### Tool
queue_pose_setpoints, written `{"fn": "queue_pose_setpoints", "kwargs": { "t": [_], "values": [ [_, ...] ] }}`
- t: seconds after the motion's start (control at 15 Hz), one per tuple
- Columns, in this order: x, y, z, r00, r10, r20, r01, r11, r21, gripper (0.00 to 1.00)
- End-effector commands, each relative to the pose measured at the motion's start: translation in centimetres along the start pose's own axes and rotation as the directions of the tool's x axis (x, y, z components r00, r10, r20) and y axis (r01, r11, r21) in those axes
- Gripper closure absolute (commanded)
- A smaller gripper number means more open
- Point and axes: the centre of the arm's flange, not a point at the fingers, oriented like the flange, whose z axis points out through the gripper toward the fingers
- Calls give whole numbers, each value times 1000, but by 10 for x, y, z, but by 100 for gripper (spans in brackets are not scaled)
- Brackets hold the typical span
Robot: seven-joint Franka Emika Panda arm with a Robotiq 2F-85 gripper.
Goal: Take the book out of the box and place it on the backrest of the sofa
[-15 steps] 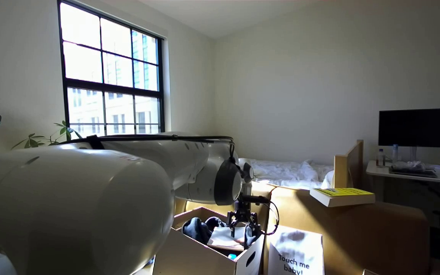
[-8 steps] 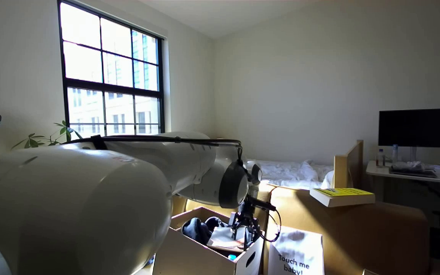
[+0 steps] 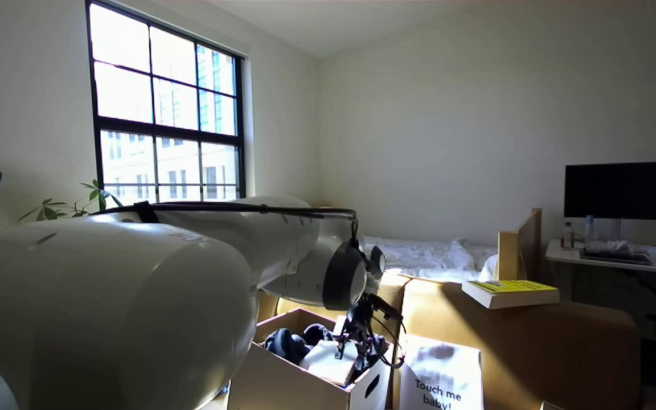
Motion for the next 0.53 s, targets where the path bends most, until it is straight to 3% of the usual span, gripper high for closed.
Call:
{"fn": "queue_pose_setpoints", "kwargs": {
  "t": [0.0,0.2,0.47],
  "values": [
    [32,54,-43,993,56,-108,-53,998,28,0],
    [30,55,-52,960,123,-250,-128,992,-4,0],
    [34,67,-59,884,203,-422,-250,966,-61,0]
  ]
}}
